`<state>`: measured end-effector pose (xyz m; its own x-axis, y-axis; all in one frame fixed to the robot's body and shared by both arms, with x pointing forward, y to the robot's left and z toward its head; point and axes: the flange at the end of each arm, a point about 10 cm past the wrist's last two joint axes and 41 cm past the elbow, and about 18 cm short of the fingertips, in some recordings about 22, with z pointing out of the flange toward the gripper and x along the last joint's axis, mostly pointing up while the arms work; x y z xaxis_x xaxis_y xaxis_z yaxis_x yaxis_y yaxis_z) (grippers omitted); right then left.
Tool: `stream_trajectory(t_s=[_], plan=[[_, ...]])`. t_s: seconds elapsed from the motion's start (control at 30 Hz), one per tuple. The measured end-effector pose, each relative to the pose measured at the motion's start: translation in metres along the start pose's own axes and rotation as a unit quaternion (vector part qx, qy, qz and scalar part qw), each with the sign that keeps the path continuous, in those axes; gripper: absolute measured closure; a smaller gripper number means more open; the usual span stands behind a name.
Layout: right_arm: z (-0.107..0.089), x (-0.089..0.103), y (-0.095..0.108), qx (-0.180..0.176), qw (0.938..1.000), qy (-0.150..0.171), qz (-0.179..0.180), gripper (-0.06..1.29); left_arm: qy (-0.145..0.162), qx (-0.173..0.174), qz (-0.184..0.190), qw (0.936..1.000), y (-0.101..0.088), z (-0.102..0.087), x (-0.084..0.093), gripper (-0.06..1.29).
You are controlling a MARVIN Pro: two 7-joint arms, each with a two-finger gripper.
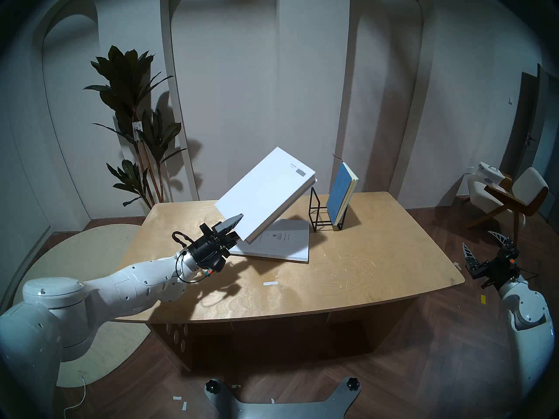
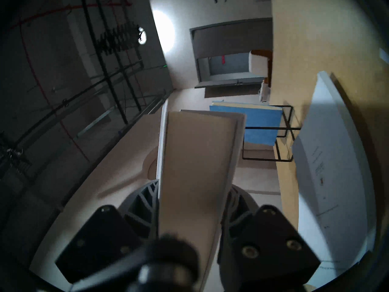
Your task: Stack the books into one stack
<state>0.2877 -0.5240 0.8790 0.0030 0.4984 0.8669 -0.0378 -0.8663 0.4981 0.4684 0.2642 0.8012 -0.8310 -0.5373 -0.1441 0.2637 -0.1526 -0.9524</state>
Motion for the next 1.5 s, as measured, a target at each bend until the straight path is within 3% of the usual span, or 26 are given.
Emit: stream_trajectory(t_s=[0.1, 0.3, 0.43, 0.67, 0.87, 1.2, 1.5], plan=[[0.000, 0.000, 0.000, 0.000, 1.0000, 0.000, 0.000, -0.04, 0.036, -0.021, 0.024, 0.9988, -0.003, -0.004, 0.004, 0.84], [0.000, 0.002, 0.001, 0.000, 1.0000, 0.002, -0.001, -0.04, 0.119, -0.073, 0.071, 0.9877, -0.010, -0.006, 0.015, 0.84], [0.000, 0.003, 0.001, 0.000, 1.0000, 0.003, -0.002, -0.04, 0.132, -0.103, 0.087, 0.9820, -0.016, 0.000, 0.013, 0.84], [-0.002, 0.003, 0.001, 0.002, 1.0000, 0.003, -0.003, -0.04, 0.107, -0.136, 0.090, 0.9808, -0.031, 0.020, -0.005, 0.84], [-0.003, 0.004, 0.001, 0.003, 1.0000, 0.003, -0.004, -0.04, 0.079, -0.173, 0.080, 0.9785, -0.034, 0.024, -0.017, 0.84], [-0.004, 0.004, 0.000, 0.006, 1.0000, 0.003, -0.006, -0.04, 0.040, -0.281, 0.072, 0.9563, -0.016, 0.009, -0.029, 0.85], [-0.004, 0.004, 0.000, 0.006, 1.0000, 0.002, -0.006, -0.04, -0.007, -0.306, 0.062, 0.9499, -0.008, 0.028, -0.043, 0.85]])
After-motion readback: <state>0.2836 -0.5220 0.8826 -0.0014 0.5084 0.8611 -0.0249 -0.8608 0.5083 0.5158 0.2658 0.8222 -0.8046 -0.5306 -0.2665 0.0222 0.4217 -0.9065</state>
